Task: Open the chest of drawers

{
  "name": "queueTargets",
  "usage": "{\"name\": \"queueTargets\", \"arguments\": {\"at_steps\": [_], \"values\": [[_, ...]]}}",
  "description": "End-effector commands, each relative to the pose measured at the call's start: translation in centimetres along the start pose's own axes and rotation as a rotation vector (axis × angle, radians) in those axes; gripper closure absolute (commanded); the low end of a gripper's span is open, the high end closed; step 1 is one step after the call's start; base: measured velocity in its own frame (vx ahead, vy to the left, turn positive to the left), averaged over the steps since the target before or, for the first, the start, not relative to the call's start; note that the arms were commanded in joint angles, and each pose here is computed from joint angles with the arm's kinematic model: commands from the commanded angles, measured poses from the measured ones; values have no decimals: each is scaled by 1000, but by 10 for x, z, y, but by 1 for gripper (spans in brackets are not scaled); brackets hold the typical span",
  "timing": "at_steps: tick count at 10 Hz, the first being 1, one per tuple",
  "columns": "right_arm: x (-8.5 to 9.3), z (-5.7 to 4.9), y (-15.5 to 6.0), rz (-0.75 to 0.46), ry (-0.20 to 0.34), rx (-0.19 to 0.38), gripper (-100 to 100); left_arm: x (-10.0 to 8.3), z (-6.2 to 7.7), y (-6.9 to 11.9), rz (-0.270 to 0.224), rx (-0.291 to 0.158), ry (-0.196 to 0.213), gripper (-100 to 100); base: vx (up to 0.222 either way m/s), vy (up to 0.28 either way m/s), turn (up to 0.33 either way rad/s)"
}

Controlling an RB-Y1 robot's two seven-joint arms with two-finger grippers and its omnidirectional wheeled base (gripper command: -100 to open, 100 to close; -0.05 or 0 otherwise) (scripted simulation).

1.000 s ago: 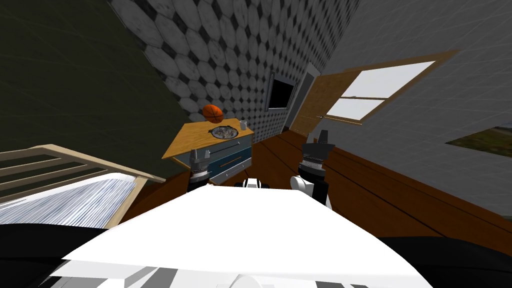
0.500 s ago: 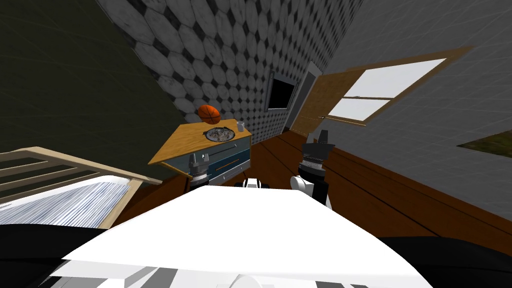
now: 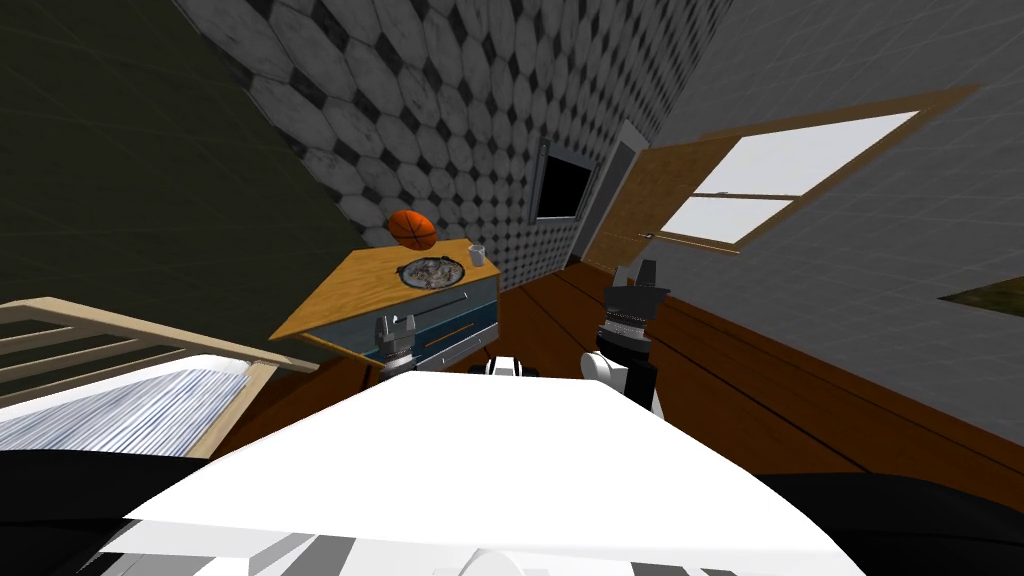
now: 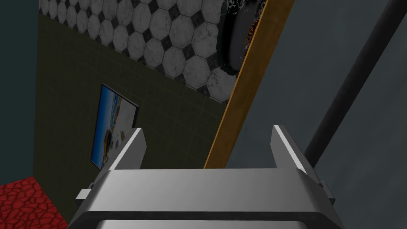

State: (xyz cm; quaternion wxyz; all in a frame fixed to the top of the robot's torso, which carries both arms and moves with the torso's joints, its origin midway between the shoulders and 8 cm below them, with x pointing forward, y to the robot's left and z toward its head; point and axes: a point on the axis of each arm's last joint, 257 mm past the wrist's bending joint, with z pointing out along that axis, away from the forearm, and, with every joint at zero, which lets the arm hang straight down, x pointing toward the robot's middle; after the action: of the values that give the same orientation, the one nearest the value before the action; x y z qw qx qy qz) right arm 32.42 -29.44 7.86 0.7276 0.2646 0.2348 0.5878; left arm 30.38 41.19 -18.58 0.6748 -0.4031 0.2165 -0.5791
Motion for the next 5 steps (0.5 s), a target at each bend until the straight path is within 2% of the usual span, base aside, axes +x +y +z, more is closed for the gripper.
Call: {"name": "queueTargets", "arguments": {"at_steps": [1, 3, 4, 5], "values": [[0, 0, 0, 0, 0, 0, 0, -13, -15, 7, -15, -11, -33, -100, 87, -40, 14], [0, 0, 0, 0, 0, 0, 0, -24, -27, 10, -39, -1, -65, -100, 69, -27, 34], [0, 0, 0, 0, 0, 0, 0, -27, -32, 15, -33, -19, -71, -100, 56, -24, 21], [0, 0, 0, 0, 0, 0, 0, -31, -37, 15, -46, -8, -83, -100, 57, -15, 25]]}}
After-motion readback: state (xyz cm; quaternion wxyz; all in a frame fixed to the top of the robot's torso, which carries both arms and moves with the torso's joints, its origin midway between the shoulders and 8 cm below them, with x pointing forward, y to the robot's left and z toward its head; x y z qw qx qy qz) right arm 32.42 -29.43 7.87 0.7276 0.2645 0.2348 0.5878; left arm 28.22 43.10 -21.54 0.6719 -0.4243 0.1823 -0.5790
